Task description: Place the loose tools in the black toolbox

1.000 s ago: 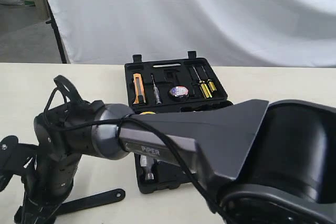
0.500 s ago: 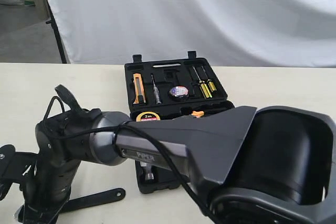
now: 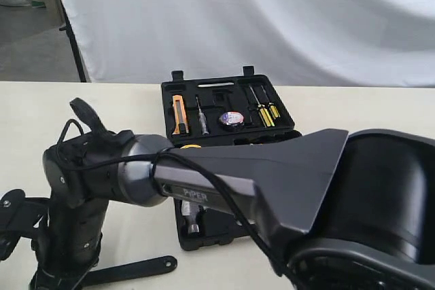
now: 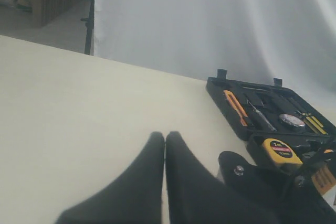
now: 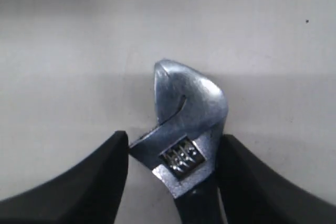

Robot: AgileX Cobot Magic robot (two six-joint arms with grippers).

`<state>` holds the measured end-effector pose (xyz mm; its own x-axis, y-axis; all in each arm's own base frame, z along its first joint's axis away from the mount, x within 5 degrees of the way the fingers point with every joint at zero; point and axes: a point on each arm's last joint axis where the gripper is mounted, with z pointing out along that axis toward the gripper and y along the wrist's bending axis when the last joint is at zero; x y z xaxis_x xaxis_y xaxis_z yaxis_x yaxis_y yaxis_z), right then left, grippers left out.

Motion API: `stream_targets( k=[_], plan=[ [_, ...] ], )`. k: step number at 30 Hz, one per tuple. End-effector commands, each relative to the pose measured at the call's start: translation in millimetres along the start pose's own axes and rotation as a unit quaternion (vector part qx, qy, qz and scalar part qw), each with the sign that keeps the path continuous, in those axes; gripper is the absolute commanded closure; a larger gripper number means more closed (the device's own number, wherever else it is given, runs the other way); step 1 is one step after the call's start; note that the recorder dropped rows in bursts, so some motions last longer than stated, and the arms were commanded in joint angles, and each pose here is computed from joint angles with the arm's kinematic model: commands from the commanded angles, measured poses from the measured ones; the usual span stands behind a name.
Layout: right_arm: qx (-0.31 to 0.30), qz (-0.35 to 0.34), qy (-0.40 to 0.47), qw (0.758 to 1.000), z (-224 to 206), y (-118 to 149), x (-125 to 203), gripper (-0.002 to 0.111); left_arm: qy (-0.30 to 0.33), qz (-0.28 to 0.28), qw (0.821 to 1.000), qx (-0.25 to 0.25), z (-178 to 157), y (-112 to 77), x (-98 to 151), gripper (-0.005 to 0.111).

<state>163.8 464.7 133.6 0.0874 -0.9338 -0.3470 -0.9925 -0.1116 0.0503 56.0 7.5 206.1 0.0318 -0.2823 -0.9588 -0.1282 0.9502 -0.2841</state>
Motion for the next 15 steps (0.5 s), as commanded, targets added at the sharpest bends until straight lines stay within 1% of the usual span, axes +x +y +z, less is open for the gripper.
stream_targets(
  k=[1,6,10,15],
  plan=[
    [0.002,0.006,-0.008,1.000,-23.7,2.1,-4.5,0.109,-0.010,0.000,1.000,-0.010,-0.4,0.9,-2.1,0.106],
    [-0.008,0.018,0.003,1.000,-35.3,5.9,-3.9,0.109,-0.010,0.000,1.000,-0.010,-0.4,0.9,-2.1,0.106],
    [-0.019,0.027,0.023,0.999,-35.5,8.2,-0.3,0.109,-0.010,0.000,1.000,-0.010,-0.4,0.9,-2.1,0.106],
    [-0.021,0.030,0.026,0.999,-34.7,8.5,0.7,0.109,-0.010,0.000,1.000,-0.010,-0.4,0.9,-2.1,0.106]
  ],
)
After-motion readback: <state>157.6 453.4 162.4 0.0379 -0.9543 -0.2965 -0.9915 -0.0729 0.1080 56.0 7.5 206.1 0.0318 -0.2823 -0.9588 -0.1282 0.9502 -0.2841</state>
